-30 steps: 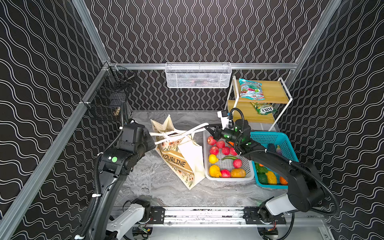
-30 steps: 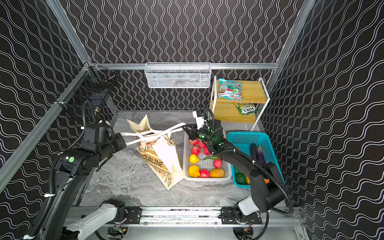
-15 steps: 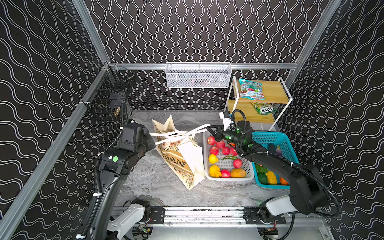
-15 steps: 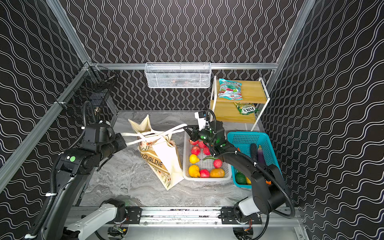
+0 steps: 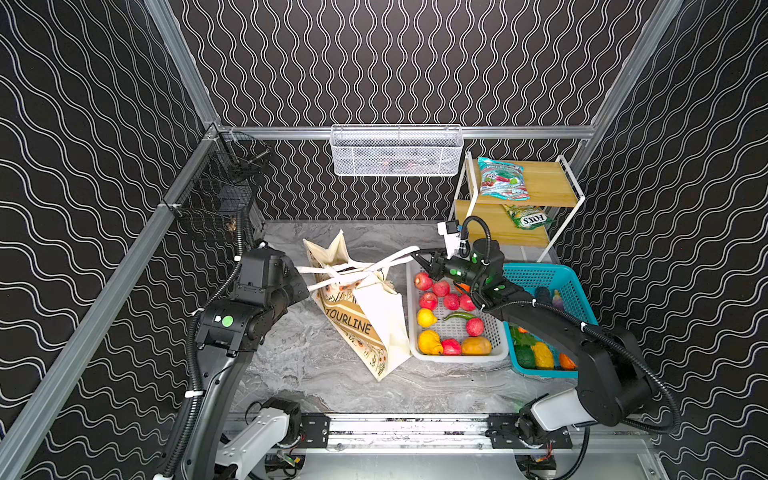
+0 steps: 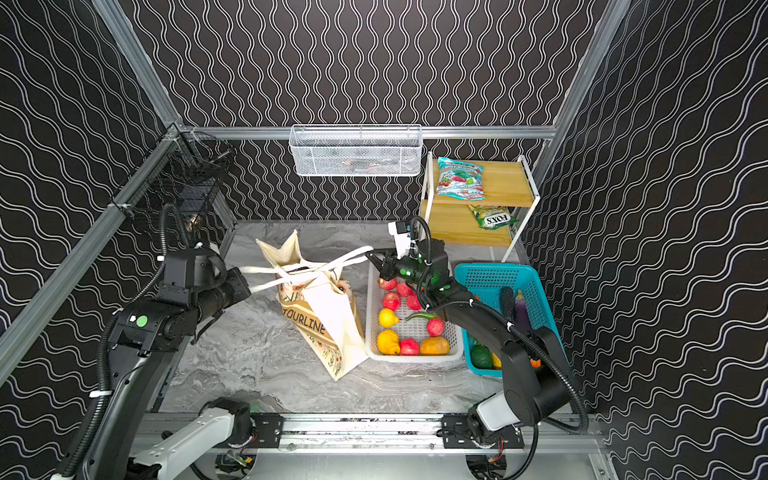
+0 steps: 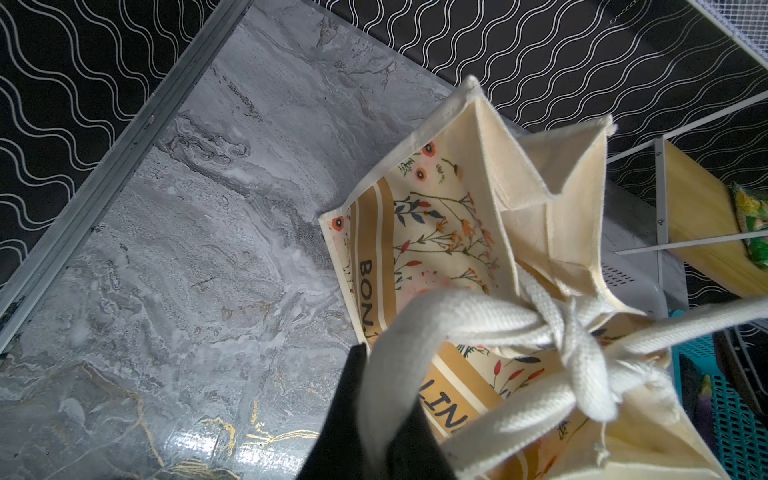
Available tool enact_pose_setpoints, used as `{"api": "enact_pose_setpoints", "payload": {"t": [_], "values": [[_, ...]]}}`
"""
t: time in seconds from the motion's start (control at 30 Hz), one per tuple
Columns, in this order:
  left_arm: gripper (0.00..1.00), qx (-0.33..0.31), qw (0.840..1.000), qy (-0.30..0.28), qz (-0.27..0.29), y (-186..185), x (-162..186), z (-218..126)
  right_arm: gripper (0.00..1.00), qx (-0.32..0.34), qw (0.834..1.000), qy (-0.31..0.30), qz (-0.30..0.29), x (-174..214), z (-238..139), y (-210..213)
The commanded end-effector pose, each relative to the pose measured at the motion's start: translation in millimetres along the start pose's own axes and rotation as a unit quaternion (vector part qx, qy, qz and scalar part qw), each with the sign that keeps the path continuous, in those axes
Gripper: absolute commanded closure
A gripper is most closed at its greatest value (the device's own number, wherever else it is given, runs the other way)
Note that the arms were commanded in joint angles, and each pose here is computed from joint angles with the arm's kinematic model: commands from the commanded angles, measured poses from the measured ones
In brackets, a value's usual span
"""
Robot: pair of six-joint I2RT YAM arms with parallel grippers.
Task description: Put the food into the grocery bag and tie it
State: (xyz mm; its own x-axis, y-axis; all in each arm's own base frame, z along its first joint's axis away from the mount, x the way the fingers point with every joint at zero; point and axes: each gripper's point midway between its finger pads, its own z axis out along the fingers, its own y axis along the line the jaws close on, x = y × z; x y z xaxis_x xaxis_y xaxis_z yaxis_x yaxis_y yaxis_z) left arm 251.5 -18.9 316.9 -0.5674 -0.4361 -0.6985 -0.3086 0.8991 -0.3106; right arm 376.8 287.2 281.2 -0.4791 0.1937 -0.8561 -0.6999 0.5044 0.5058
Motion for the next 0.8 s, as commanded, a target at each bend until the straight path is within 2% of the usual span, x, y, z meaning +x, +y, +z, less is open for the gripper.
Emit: {"api": "enact_pose_setpoints", "payload": {"t": [0.0, 0.33, 0.77], "values": [[1.0, -0.259, 0.962, -0.067, 0.055, 98.8, -18.0, -44.7, 1.0, 0.29, 0.946, -0.144, 0.004, -81.0, -73.7, -145.7], [1.0, -0.27, 0.957, -0.089, 0.057, 103.6, -28.3, -66.4, 1.0, 0.288, 0.946, -0.148, -0.007, -101.6, -62.2, -145.5], [1.0, -0.242, 0.968, -0.043, 0.058, 98.7, -2.8, -40.8, 1.0, 0.257, 0.958, -0.124, -0.028, -97.1, -33.7, -128.7]]}}
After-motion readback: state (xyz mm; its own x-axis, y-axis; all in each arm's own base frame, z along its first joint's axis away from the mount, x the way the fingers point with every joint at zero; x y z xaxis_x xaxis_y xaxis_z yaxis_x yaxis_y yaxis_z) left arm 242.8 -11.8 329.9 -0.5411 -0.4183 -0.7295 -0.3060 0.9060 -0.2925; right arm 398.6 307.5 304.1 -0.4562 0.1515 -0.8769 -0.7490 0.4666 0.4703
